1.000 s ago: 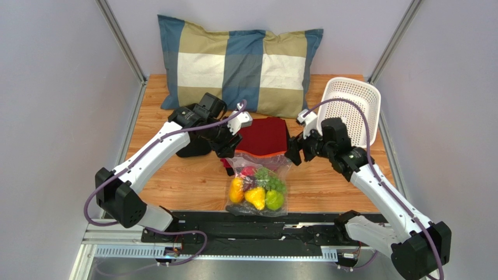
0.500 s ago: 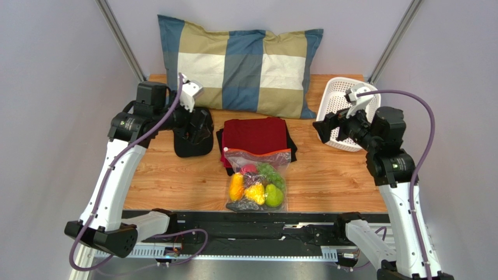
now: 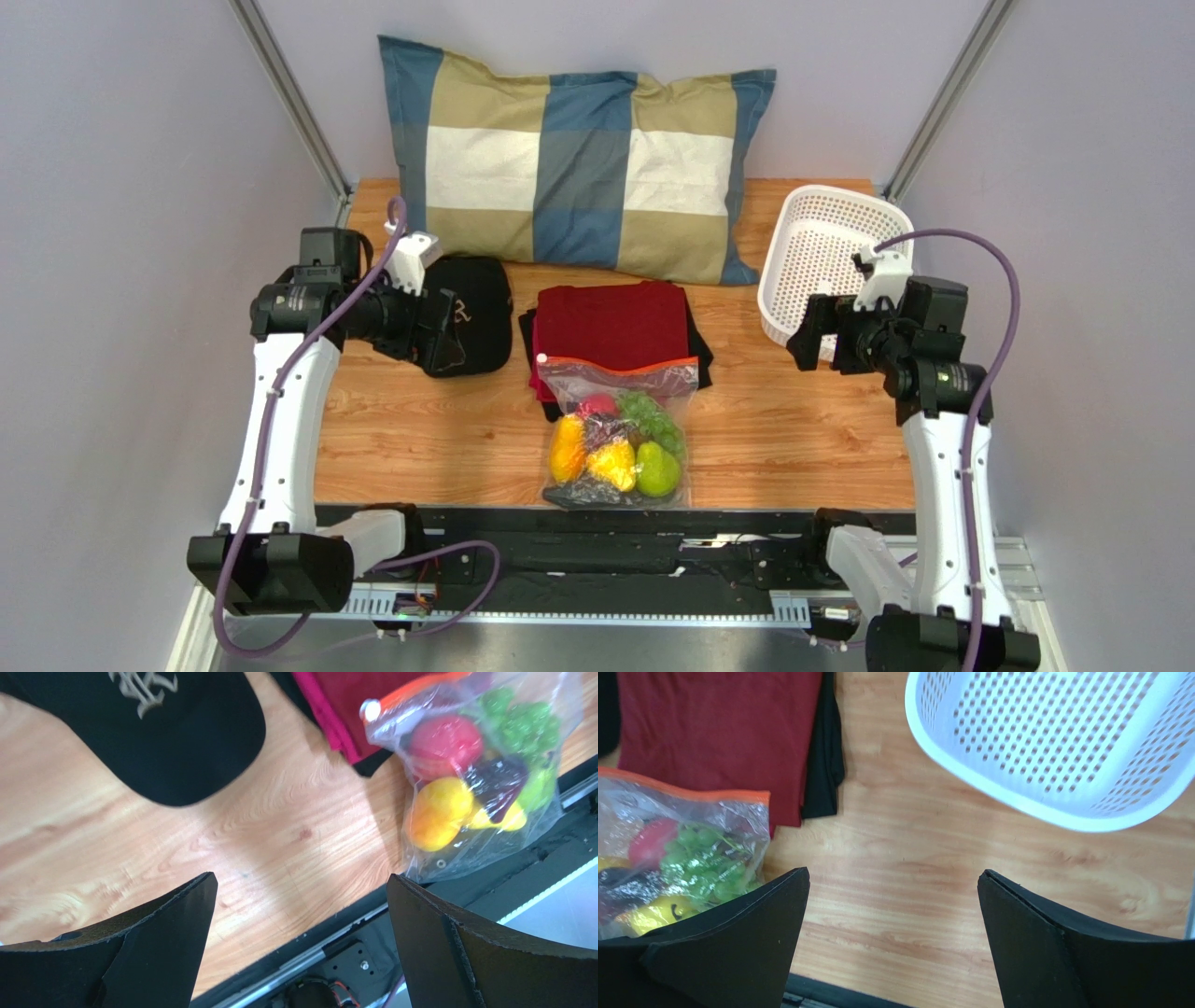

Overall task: Place the food in the zip-top bag and seal the zipper
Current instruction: Reset both arms

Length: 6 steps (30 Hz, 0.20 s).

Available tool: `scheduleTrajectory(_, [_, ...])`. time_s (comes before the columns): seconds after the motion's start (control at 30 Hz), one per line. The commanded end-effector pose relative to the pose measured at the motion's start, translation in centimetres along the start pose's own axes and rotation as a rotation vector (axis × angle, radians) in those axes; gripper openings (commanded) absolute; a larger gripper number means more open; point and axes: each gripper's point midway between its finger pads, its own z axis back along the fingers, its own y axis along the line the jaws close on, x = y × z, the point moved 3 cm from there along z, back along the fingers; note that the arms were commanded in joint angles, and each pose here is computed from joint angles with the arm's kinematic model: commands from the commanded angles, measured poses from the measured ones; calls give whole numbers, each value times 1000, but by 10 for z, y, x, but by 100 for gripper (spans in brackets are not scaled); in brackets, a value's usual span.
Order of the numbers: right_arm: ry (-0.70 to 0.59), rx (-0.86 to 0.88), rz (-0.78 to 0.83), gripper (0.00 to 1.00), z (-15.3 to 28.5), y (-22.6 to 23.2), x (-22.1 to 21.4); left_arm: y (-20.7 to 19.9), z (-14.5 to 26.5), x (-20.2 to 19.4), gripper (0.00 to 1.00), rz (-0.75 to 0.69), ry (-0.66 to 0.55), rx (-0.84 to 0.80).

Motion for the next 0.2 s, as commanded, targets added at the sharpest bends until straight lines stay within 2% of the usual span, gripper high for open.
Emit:
scheduleTrajectory(0.0, [81, 0, -16, 95, -16, -7, -20, 13, -11, -4, 99, -13, -8, 39])
scheduleTrajectory(0.17, [104, 34, -36, 96, -22, -4, -18, 12, -11, 10, 99, 41, -71, 50])
